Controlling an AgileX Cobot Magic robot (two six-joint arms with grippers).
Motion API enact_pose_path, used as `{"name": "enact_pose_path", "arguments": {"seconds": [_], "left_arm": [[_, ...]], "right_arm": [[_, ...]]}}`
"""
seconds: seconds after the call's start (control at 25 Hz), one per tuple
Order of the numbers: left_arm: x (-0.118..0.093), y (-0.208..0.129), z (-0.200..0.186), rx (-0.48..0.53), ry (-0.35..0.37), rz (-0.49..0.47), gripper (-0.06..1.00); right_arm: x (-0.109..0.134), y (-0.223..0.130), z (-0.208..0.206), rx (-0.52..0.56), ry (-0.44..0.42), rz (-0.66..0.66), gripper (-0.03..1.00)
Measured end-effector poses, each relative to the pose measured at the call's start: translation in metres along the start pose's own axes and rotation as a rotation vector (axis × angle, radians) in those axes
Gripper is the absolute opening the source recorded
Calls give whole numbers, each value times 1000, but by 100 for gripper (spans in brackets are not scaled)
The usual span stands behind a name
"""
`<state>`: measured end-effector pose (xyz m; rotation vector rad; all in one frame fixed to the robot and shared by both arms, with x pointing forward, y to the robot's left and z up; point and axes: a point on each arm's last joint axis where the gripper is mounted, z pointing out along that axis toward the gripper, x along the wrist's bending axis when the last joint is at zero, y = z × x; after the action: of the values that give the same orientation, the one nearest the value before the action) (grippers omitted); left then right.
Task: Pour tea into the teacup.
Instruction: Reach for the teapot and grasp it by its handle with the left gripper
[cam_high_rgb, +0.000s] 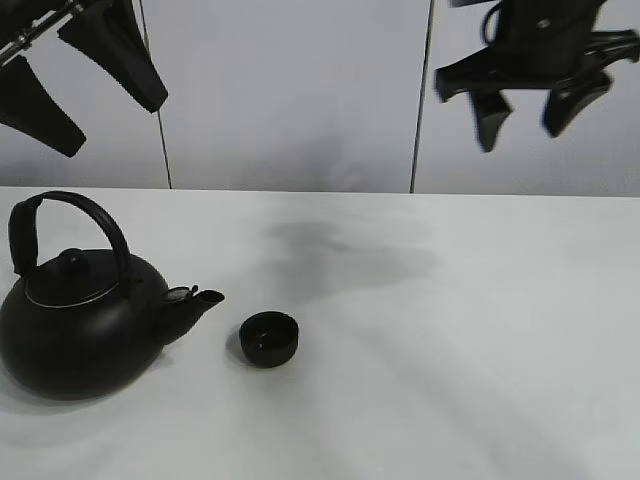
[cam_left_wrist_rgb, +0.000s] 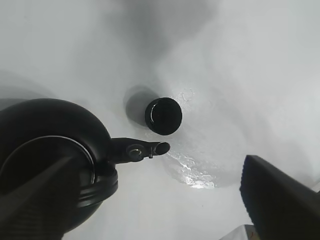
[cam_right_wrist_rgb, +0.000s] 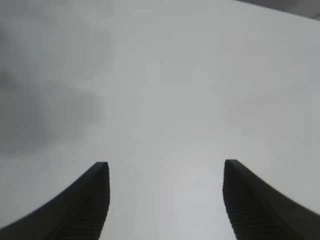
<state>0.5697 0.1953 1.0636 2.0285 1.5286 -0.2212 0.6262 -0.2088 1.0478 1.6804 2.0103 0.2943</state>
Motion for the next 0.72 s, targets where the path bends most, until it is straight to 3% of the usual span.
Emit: {"name": "enact_pose_path", "arguments": {"seconds": [0.28, 0.4, 0.56, 0.72], "left_arm": [[0, 0, 0, 0, 0, 0, 63], [0, 0, 0, 0, 0, 0, 63], [0, 0, 0, 0, 0, 0, 63], [0, 0, 0, 0, 0, 0, 63]], "right_arm": [[-127, -20, -54, -10, -221, 162, 45], [-167, -41, -93, -24, -297, 237, 45], [-191, -70, -164, -143, -349, 357, 45], [-173, -103, -246, -347, -284, 411, 45]]}}
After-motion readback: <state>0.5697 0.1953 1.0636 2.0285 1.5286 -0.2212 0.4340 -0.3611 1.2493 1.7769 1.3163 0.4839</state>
